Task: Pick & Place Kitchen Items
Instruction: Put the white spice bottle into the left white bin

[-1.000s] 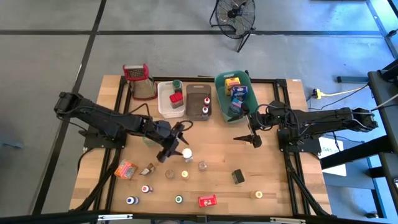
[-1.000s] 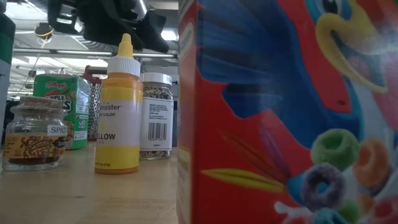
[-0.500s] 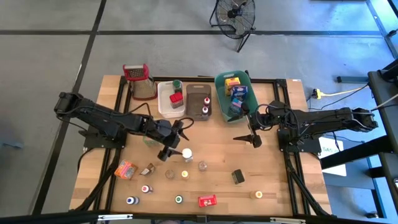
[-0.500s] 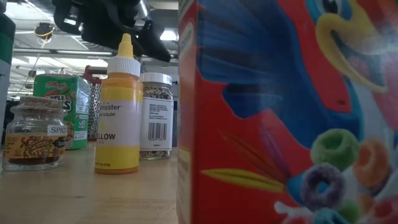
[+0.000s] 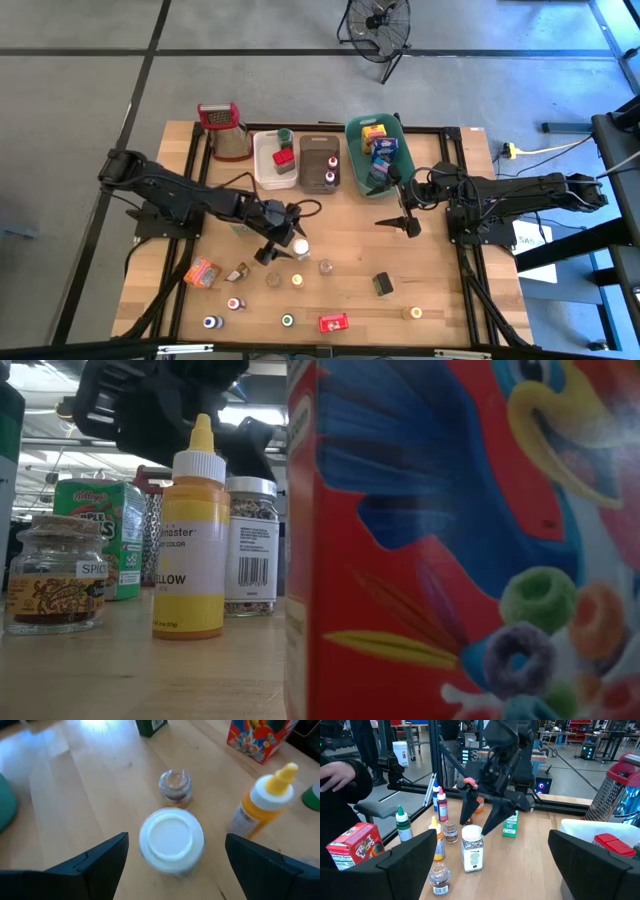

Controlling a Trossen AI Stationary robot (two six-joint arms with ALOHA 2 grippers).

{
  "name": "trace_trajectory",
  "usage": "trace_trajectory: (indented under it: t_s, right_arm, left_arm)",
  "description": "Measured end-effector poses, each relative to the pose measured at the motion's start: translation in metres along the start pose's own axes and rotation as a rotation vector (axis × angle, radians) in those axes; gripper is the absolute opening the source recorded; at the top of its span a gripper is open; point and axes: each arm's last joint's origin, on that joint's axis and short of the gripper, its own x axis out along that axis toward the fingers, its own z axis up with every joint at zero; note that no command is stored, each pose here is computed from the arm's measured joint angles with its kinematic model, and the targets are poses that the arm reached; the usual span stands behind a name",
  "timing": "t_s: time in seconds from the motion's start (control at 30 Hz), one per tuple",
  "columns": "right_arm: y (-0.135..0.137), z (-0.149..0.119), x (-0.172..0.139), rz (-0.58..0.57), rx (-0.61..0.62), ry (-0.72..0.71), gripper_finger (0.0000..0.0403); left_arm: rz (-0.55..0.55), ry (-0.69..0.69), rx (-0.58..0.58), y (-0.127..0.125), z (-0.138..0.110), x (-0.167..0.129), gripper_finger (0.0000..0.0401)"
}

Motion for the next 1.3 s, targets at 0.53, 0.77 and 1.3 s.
trace_trajectory:
  t_s: [0.53, 0.77, 1.3]
  right_arm:
    - [0.000, 0.000, 0.000, 0.001, 0.000, 0.000, 0.0385]
    - [0.000, 0.000, 0.000, 0.003, 0.000, 0.000, 0.0385]
    - [0.000, 0.000, 0.000, 0.003, 0.000, 0.000, 0.0385]
  left_arm:
    - [-0.003, -0.026, 0.023, -0.001, -0.002, 0.003, 0.0327]
    - [-0.017, -0.036, 0.018, 0.002, -0.005, 0.003, 0.0328]
    - [-0.150, -0.073, -0.015, 0.019, -0.018, 0.019, 0.0329]
